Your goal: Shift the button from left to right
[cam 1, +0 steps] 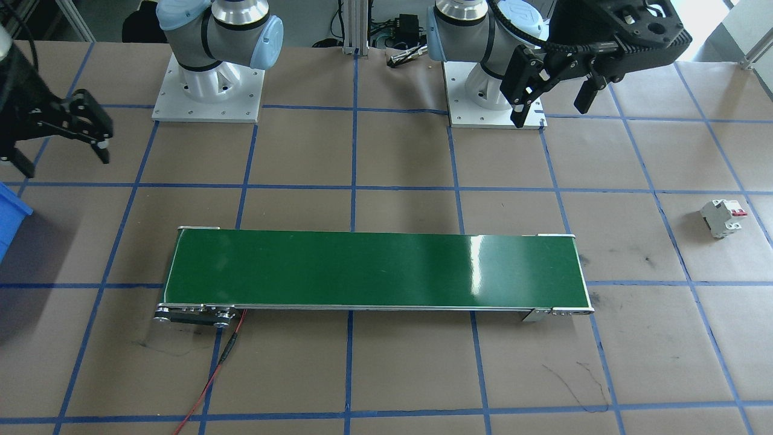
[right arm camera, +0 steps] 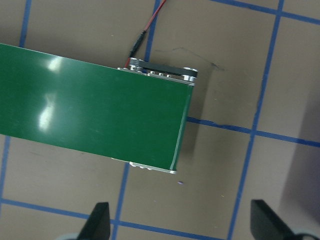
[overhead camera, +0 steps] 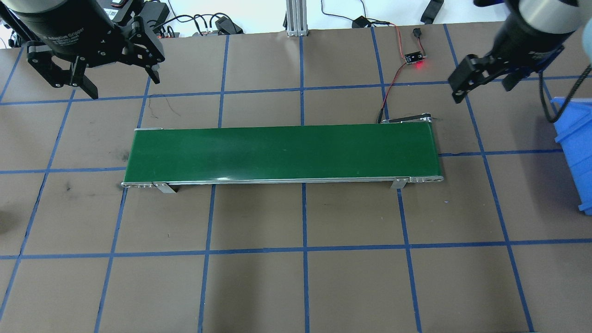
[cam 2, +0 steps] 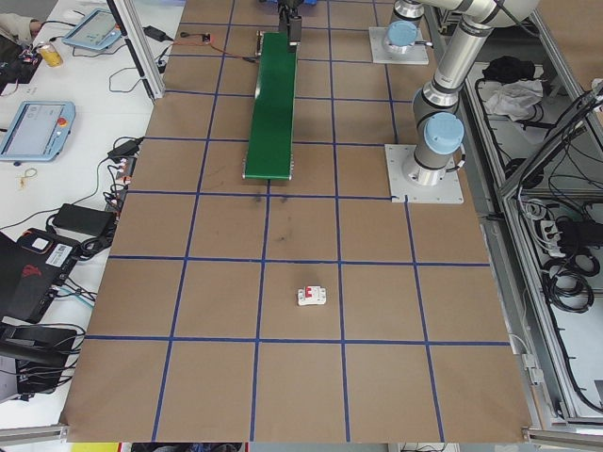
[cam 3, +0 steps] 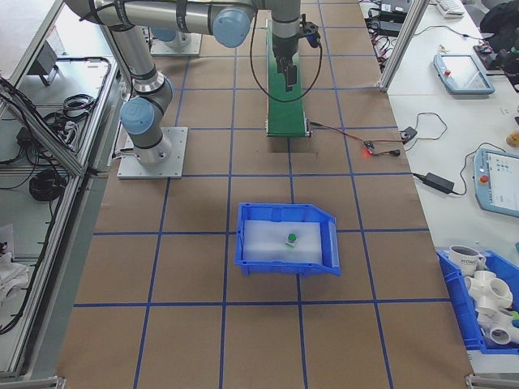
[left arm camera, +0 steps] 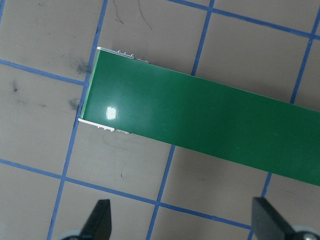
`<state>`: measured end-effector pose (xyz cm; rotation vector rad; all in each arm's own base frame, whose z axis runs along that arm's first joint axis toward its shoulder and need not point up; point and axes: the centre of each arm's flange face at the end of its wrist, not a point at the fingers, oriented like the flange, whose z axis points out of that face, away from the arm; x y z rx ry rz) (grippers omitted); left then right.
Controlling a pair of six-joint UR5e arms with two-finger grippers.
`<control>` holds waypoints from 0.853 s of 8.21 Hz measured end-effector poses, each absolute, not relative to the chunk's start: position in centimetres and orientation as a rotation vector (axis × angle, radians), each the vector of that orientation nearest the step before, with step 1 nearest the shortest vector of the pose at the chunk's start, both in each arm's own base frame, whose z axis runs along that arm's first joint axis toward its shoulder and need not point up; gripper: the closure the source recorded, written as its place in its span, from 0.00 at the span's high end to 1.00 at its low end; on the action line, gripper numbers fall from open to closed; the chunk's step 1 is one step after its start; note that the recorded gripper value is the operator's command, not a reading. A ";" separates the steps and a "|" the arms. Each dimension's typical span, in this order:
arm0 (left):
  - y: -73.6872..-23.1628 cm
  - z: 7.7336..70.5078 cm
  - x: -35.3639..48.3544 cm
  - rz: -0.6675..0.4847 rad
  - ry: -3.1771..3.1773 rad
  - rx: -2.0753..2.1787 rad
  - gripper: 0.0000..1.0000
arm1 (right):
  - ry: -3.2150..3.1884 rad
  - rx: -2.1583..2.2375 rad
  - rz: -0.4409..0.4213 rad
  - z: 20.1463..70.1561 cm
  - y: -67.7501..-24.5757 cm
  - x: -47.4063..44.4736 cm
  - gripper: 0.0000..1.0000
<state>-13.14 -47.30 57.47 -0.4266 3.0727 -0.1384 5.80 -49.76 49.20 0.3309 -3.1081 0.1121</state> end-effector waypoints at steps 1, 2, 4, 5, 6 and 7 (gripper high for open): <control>-47.3 57.4 -13.1 -0.136 3.072 -0.427 1.00 | -3.121 0.264 0.129 48.8 -50.0 9.4 1.00; -47.3 57.4 -13.1 -0.136 3.071 -0.427 1.00 | -3.128 0.223 0.159 48.4 -50.6 12.6 1.00; -47.1 57.5 -13.1 -0.137 3.069 -0.425 1.00 | -3.127 0.182 0.184 47.7 -51.4 16.2 1.00; -47.2 57.4 -13.1 -0.136 3.070 -0.425 1.00 | -3.115 0.175 0.182 47.6 -51.5 16.6 1.00; -47.2 57.4 -13.1 -0.137 3.070 -0.424 1.00 | -3.107 0.171 0.181 47.6 -51.5 16.7 1.00; -47.2 57.4 -13.1 -0.136 3.071 -0.425 1.00 | -3.103 0.170 0.179 47.5 -51.5 16.8 1.00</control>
